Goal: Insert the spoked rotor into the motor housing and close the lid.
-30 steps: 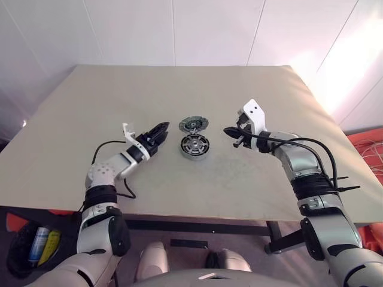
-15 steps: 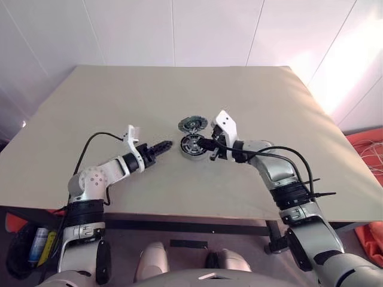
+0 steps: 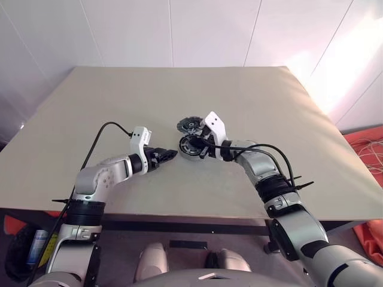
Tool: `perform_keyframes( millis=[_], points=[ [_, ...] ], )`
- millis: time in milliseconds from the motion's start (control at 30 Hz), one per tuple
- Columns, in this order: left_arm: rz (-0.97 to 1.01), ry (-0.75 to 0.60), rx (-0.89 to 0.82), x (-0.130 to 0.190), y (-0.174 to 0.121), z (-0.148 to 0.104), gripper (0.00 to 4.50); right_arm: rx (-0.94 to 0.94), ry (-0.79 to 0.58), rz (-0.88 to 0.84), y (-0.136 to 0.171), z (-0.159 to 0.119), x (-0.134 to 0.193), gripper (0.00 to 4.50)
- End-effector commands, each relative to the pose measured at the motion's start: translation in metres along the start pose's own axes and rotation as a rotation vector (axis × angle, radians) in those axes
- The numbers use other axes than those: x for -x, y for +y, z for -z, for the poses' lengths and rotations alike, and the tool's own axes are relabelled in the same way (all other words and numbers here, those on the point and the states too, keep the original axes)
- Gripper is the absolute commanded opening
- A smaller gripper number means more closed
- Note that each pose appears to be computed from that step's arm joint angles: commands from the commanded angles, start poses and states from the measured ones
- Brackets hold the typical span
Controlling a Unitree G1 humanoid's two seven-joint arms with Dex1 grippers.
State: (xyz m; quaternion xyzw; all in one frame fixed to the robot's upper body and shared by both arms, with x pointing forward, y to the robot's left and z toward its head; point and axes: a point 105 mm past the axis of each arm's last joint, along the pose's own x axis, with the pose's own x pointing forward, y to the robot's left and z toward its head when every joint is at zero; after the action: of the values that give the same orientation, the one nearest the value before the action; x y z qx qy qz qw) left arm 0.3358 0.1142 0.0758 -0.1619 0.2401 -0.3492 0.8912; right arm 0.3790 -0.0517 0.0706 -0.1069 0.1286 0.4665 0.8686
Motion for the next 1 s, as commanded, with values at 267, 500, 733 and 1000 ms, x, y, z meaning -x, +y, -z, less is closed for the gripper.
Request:
perform_keyframes(
  millis=[267,500,733,1000],
  points=[
    [0.021,-0.054,-0.028,0.0,-0.003,-0.013,3.08,0.04,-0.034,0.031,-0.012,-0.022,0.009,0.0],
    [0.027,-0.053,-0.023,-0.002,-0.005,-0.01,3.08,-0.006,0.061,0.062,-0.016,0.014,0.005,0.0],
    [0.002,-0.051,-0.033,-0.002,-0.002,-0.009,3.08,-0.099,0.171,0.04,-0.001,0.065,0.002,0.0],
    [0.001,-0.053,-0.031,-0.002,0.0,-0.009,3.08,-0.053,0.03,0.038,-0.012,0.016,0.005,0.0]
  ],
)
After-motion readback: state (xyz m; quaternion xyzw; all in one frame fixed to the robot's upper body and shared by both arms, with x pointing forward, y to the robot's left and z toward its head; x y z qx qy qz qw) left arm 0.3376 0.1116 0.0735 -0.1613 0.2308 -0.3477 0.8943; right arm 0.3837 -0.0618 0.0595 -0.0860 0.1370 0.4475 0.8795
